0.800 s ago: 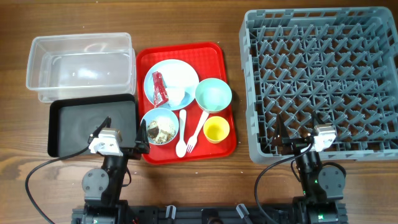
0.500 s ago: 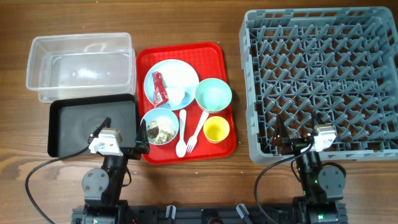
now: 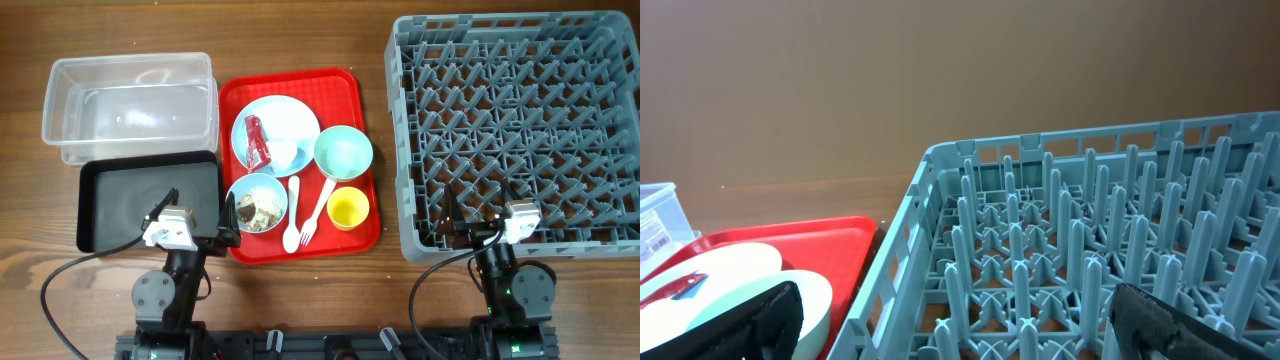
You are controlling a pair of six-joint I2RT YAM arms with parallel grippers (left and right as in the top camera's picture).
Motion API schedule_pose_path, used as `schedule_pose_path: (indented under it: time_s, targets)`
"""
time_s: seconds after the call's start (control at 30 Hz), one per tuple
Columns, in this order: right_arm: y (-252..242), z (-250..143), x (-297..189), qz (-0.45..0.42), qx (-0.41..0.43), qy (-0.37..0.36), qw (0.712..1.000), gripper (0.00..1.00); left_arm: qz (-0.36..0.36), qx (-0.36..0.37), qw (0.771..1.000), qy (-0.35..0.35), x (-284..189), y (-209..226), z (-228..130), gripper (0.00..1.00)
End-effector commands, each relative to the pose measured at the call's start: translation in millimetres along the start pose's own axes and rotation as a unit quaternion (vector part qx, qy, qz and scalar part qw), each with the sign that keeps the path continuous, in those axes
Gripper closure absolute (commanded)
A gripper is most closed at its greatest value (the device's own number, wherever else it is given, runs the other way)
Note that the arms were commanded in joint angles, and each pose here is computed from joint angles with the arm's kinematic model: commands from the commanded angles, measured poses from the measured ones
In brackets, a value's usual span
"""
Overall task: Sort waste into correct bins and load items into the dishwasher rack
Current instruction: 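Move the left gripper toward the red ketchup packet on the blue plate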
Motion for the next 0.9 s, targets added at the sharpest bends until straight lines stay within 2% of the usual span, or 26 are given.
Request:
schedule_pose_path:
  time_s: [0.0, 0.87]
  targets:
    - [0.6, 0.3, -0.1, 0.006, 0.003, -0.002, 1.0, 0.0, -0.008, 0.01, 1.0, 0.003, 0.0, -0.4, -1.7, 0.0]
    - [-0.2, 0.1, 0.1, 0.0, 0.002, -0.001, 1.0, 0.0, -0.006, 0.01, 1.0, 0.002, 0.0, -0.1, -1.5, 0.0]
Point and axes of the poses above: each gripper's point midway between its finger pads, its own x axis out along the fingers, its own y axis along the line the jaws close on, z = x × y, the point moved 10 cm from there along -x, back along the fingers, and after that the axes turned 8 degrees about -x, right-handed, at the moved point
